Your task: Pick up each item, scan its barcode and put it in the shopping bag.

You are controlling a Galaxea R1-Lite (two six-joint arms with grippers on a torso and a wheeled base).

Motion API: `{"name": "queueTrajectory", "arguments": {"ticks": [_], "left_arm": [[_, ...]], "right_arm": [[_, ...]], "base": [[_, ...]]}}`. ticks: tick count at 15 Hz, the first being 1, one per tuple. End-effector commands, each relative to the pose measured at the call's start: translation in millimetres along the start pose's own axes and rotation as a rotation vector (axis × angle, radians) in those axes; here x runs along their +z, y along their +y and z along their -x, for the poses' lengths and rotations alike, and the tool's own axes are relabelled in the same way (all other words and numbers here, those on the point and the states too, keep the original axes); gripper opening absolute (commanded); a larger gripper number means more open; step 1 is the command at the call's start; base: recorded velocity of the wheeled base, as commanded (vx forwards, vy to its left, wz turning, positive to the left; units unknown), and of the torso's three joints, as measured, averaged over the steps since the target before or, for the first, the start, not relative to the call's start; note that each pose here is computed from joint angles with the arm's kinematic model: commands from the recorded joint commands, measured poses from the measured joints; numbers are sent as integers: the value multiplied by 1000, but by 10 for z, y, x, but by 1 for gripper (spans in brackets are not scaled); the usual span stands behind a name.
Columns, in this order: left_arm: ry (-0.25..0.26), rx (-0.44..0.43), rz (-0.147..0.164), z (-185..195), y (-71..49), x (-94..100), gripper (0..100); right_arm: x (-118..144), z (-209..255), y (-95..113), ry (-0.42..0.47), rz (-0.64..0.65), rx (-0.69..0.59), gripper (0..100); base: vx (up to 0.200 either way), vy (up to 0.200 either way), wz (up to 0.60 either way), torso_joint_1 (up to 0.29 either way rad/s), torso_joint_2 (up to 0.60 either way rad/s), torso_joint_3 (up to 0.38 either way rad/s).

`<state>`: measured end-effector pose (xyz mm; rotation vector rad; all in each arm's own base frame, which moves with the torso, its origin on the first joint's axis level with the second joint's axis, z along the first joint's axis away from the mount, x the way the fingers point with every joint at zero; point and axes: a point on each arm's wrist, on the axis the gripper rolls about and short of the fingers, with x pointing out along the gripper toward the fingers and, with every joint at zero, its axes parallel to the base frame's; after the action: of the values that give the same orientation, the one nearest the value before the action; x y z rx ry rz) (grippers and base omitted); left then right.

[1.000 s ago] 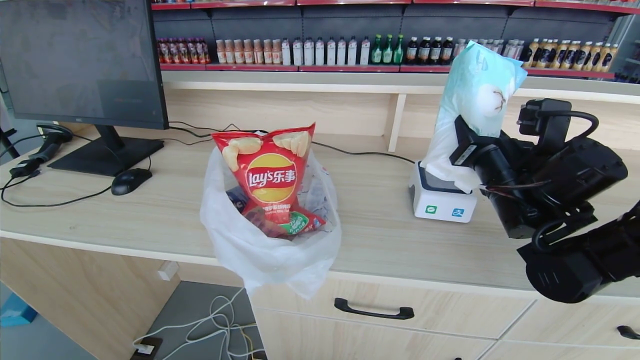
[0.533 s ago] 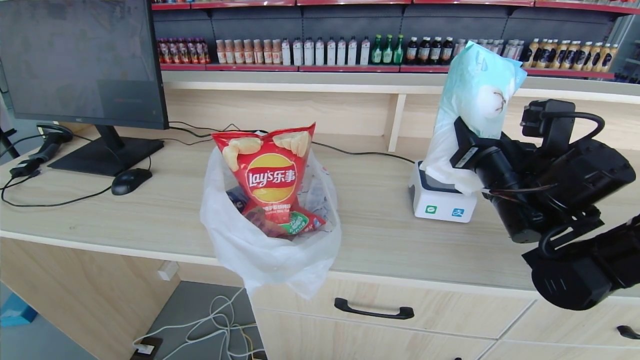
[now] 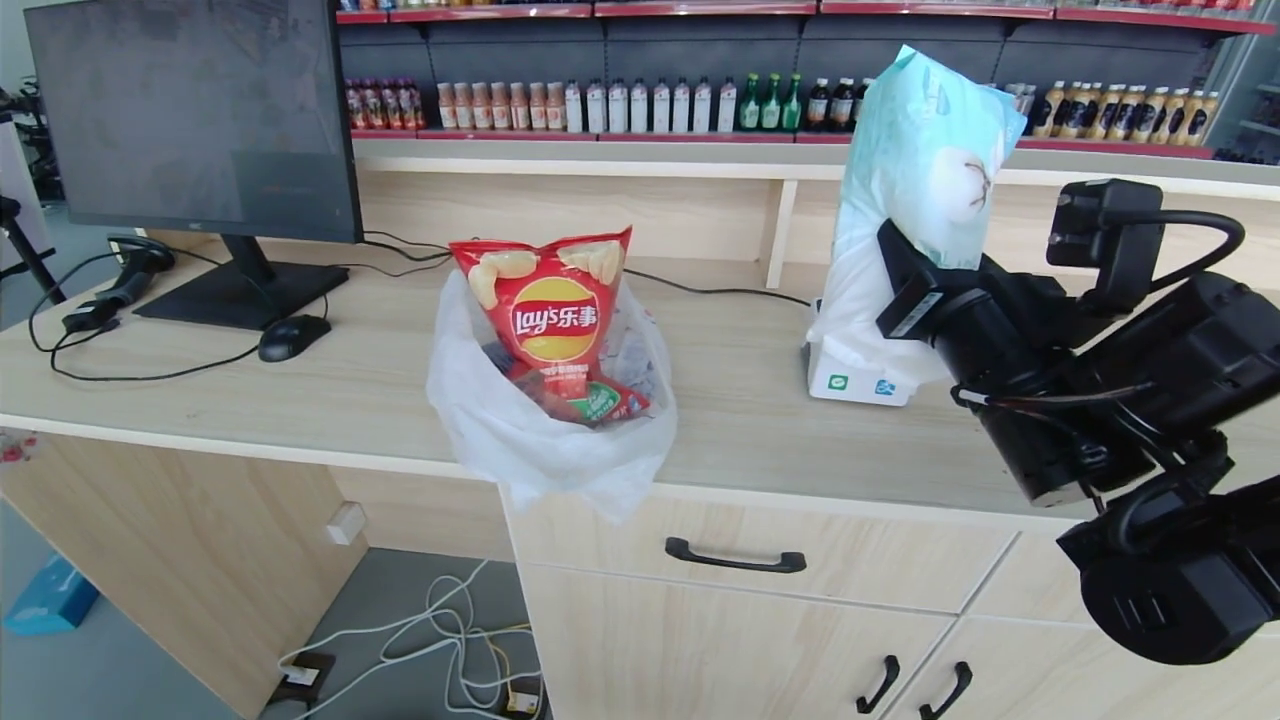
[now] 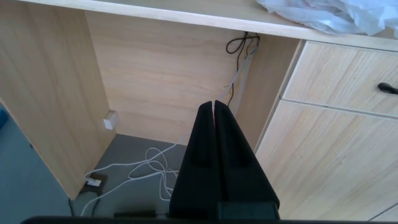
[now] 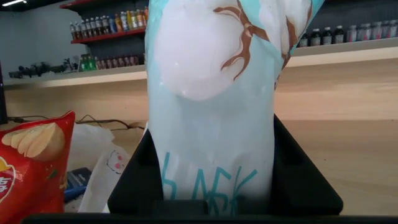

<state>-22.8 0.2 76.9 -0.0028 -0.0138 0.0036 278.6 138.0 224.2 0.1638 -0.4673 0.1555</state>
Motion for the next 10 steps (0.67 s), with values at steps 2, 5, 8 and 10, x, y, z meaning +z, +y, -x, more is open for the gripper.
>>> {"name": "queueTrajectory", "arguments": {"ticks": [2, 5, 8, 10], "left_arm": [[0, 1, 0, 0, 0, 0, 0], [0, 1, 0, 0, 0, 0, 0], [0, 1, -1, 0, 0, 0, 0], [0, 1, -1, 0, 0, 0, 0]], "right_arm": [[68, -7, 42, -24, -15, 10, 0], [78, 6, 108, -25, -27, 29, 0], [104, 29, 163, -29, -37, 46, 0], [130, 33, 231, -38, -51, 64, 0]], "base": [[0, 0, 0, 0, 0, 0], [0, 0, 200, 1, 2, -1], [0, 0, 600, -1, 6, 2], [0, 0, 600, 10, 2, -7]]}}
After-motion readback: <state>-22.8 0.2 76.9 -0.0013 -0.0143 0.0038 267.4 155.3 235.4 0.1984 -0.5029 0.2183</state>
